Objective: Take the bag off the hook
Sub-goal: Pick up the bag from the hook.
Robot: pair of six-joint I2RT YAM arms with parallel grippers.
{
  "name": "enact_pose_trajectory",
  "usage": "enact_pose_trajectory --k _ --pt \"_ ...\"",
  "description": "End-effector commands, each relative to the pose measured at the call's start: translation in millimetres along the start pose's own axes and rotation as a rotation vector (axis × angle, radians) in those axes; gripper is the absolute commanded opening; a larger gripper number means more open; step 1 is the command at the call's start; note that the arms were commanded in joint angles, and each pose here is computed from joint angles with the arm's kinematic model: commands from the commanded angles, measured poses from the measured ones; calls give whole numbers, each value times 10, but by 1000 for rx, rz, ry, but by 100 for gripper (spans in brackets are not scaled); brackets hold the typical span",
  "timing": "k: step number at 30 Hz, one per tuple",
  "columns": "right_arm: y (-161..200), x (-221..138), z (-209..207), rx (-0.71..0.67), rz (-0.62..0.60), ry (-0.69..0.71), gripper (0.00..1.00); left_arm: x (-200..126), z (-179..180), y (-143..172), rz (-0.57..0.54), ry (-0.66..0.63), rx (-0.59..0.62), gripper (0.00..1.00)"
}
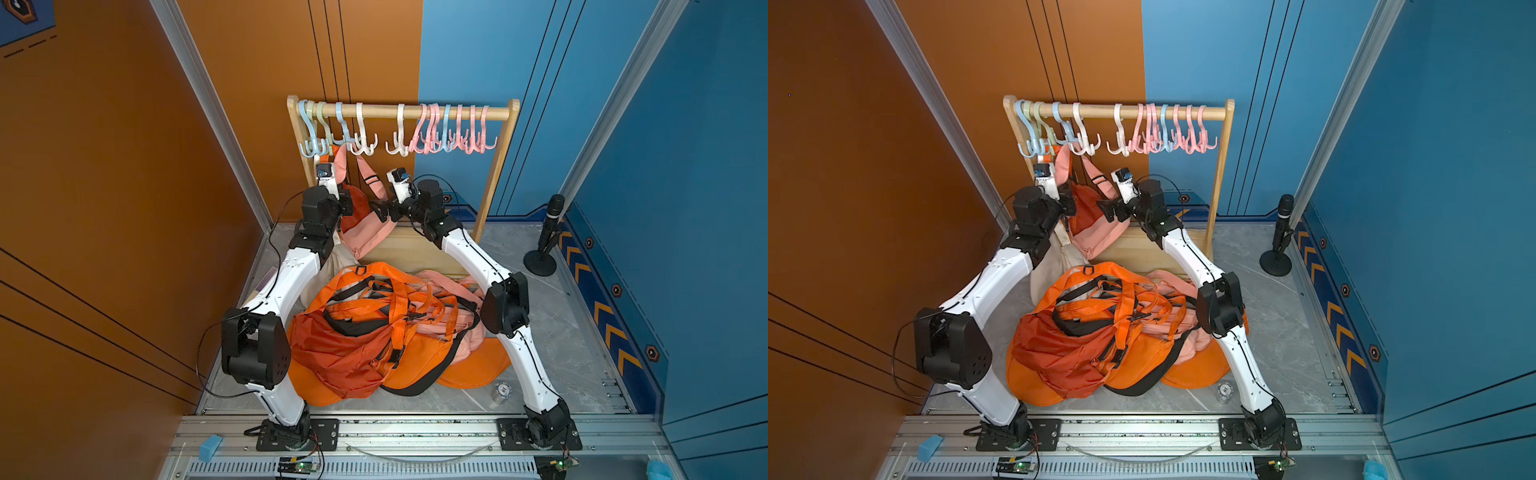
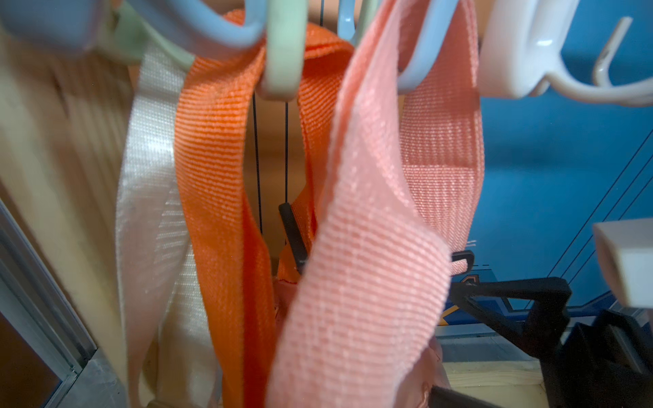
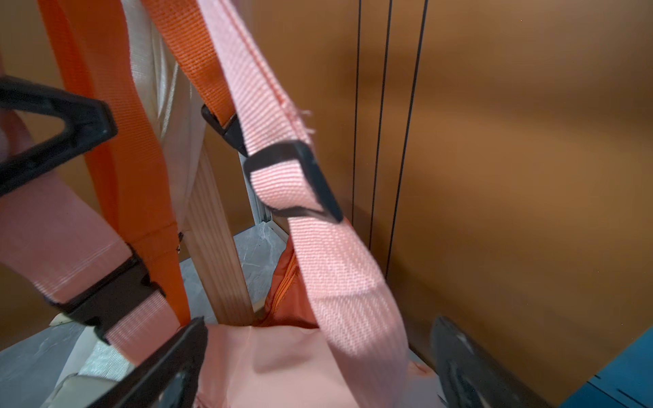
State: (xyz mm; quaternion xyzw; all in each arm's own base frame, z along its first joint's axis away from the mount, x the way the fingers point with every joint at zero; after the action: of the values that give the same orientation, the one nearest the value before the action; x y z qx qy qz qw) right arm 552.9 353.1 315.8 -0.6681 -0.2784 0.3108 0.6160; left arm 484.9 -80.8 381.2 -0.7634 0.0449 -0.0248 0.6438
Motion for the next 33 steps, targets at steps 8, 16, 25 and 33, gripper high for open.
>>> enact_pose_trajectory --k 8,16,25,33 --pt "-43 156 -246 2 -187 193 90 -194 26 -193 -33 23 -17 0" --pt "-265 97 -136 21 -271 207 14 -251 99 -223 -31 13 -22 0" --pt "-445 -128 101 36 -275 163 0 -165 34 -440 -53 41 -38 0" --pt "-623 -241 442 33 -292 86 0 -59 -82 -813 -102 71 -41 0"
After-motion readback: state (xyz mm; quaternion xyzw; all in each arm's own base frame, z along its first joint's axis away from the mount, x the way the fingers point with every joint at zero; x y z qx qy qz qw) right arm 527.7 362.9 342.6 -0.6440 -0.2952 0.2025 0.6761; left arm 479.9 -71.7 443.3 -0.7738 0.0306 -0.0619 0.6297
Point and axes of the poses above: each gripper's point midway between its finger pads, its own x axis out along the fingers, its own z axis along the line the jaws close on, y = z × x, the point moved 6 cm from there along -x, back along the fingers, and after that the axes turned 4 degrees about -x, right-handed, at the moved point
